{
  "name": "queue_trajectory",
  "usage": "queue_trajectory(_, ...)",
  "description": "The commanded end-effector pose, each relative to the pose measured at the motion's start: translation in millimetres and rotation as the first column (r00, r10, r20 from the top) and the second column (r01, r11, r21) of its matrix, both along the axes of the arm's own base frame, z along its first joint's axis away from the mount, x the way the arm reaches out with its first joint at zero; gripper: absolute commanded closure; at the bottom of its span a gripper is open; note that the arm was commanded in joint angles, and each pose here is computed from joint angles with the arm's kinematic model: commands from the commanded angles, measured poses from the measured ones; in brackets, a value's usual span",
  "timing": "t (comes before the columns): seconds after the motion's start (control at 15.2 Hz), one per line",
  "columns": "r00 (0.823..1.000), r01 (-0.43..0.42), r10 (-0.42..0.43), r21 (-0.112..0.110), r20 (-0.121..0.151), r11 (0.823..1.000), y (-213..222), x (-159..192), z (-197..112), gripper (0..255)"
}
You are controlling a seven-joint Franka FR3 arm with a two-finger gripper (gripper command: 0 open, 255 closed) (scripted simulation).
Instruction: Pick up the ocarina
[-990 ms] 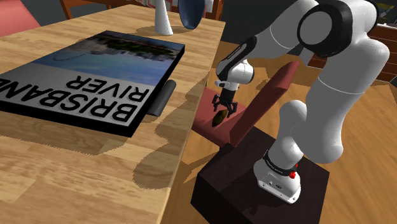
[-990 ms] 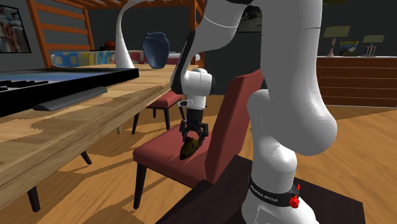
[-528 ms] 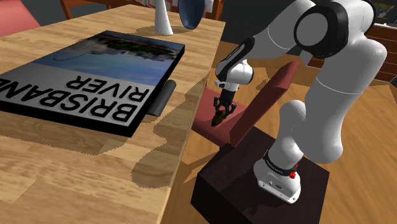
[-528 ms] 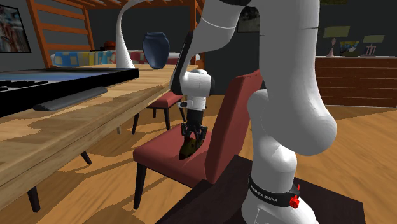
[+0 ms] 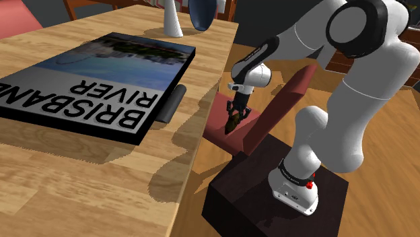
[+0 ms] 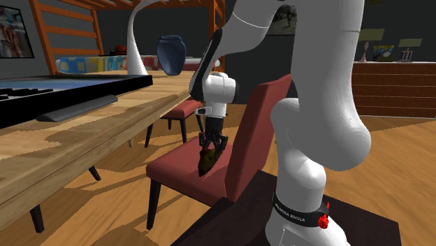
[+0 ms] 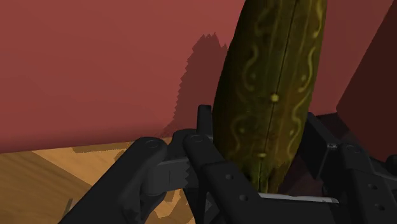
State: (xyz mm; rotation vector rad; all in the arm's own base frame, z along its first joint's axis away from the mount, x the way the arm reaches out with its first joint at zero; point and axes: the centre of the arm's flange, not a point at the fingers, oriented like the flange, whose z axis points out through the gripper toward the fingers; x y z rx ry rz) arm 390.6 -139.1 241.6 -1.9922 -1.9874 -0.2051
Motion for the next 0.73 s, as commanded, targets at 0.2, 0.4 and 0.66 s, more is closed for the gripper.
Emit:
queue_trajectory(0.2, 1.000, -0.001, 0.001, -0.002, -0.001, 1.000, -0.1, 0.5, 26.5, 255)
queue_trajectory(0.4, 1.000, -0.001, 0.001, -0.002, -0.001, 1.000, -0.1, 0.5, 42.3, 255)
queue_trajectory(0.66, 1.000, -0.001, 0.001, -0.002, -0.001, 1.000, -0.1, 0.5, 63.4, 255)
